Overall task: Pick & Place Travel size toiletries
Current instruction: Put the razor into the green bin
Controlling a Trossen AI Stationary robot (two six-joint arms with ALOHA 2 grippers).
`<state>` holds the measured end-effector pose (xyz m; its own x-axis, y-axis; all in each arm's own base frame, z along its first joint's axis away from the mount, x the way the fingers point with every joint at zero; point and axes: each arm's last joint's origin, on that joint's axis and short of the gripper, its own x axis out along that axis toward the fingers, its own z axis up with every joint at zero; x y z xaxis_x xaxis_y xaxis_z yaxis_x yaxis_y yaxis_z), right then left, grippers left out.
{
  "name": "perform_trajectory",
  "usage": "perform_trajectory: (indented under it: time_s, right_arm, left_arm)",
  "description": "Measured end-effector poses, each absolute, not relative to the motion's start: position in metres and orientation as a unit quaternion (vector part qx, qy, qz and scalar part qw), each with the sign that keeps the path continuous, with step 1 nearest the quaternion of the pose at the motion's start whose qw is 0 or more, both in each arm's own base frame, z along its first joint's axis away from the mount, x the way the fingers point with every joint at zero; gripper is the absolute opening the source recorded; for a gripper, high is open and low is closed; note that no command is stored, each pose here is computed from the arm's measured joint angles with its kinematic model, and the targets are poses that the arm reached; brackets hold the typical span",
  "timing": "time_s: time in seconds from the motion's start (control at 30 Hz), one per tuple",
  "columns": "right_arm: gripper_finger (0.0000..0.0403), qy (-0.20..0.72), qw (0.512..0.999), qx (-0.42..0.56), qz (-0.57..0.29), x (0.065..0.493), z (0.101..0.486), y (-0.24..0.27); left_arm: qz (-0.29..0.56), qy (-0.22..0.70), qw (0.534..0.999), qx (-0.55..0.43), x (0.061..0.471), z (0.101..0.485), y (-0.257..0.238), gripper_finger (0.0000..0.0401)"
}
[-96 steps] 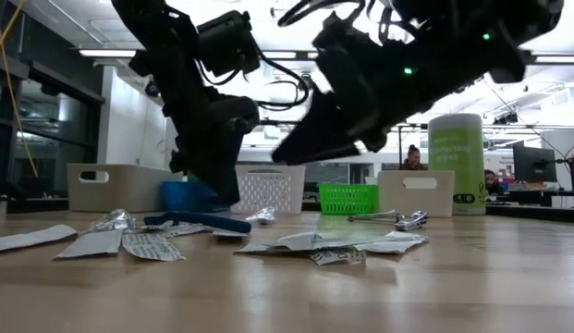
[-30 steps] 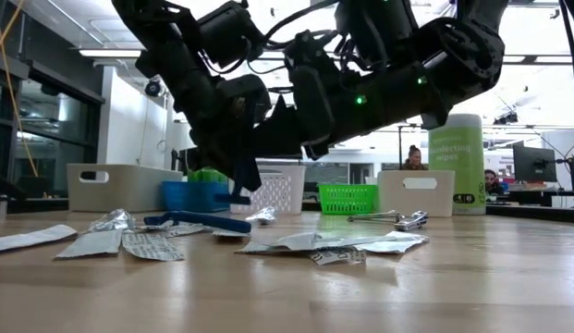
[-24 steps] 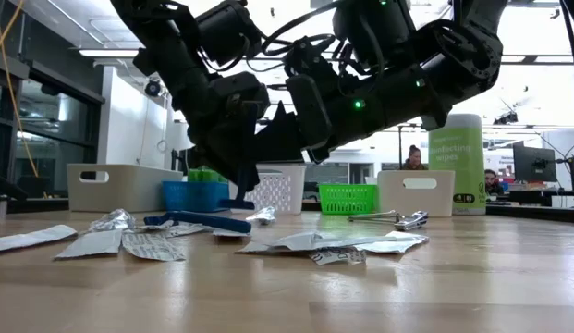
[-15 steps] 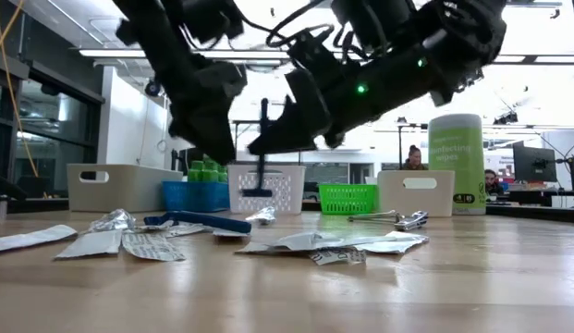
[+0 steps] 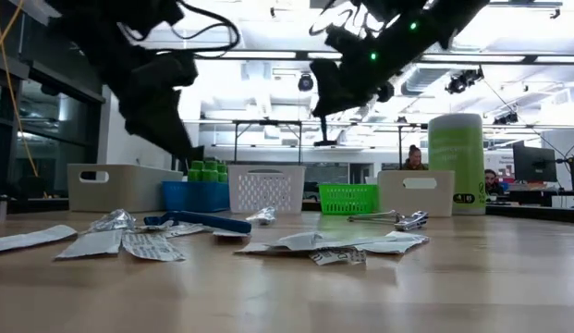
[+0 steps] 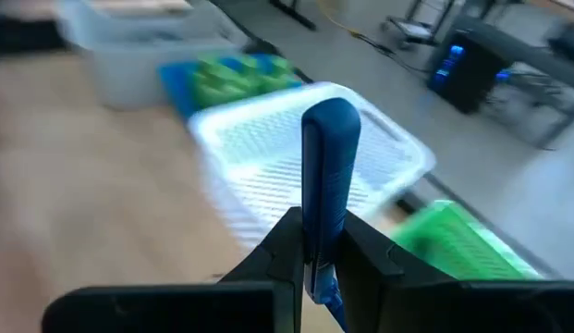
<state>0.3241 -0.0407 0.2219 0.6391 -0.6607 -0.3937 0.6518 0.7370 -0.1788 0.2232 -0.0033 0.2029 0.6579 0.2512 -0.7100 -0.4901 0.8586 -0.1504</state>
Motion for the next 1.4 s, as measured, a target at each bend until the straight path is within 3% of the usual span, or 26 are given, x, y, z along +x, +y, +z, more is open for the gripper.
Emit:
perform_trajectory:
  time_s: [0.27, 0.5, 0.67, 1.0, 1.4]
  right_arm:
    - [0.0044, 0.299, 0.863, -0.082, -0.399, 0.313, 0.204, -0.114]
    - [0.0036, 0.317, 0.879, -0.045, -0.353, 0.297, 0.196, -0.163]
    - [0.0074, 0.317, 0.876, -0.034, -0.363, 0.286, 0.195, -0.183]
    - [0.0105, 0.3, 0.892, -0.003, -0.337, 0.284, 0.194, -0.19]
    - [0.0107, 0.285, 0.911, 0.033, -0.294, 0.29, 0.22, -0.144]
  left_arm:
    - [0.182, 0.343, 0.904, -0.181, 0.218, 0.201, -0.019, 0.0154]
    - [0.17, 0.343, 0.906, -0.18, 0.218, 0.202, -0.026, 0.0154]
    - [0.171, 0.341, 0.906, -0.185, 0.218, 0.202, -0.027, 0.0154]
    - [0.164, 0.346, 0.903, -0.194, 0.218, 0.202, -0.027, 0.0154]
    - [0.154, 0.353, 0.901, -0.2, 0.217, 0.201, -0.028, 0.0154]
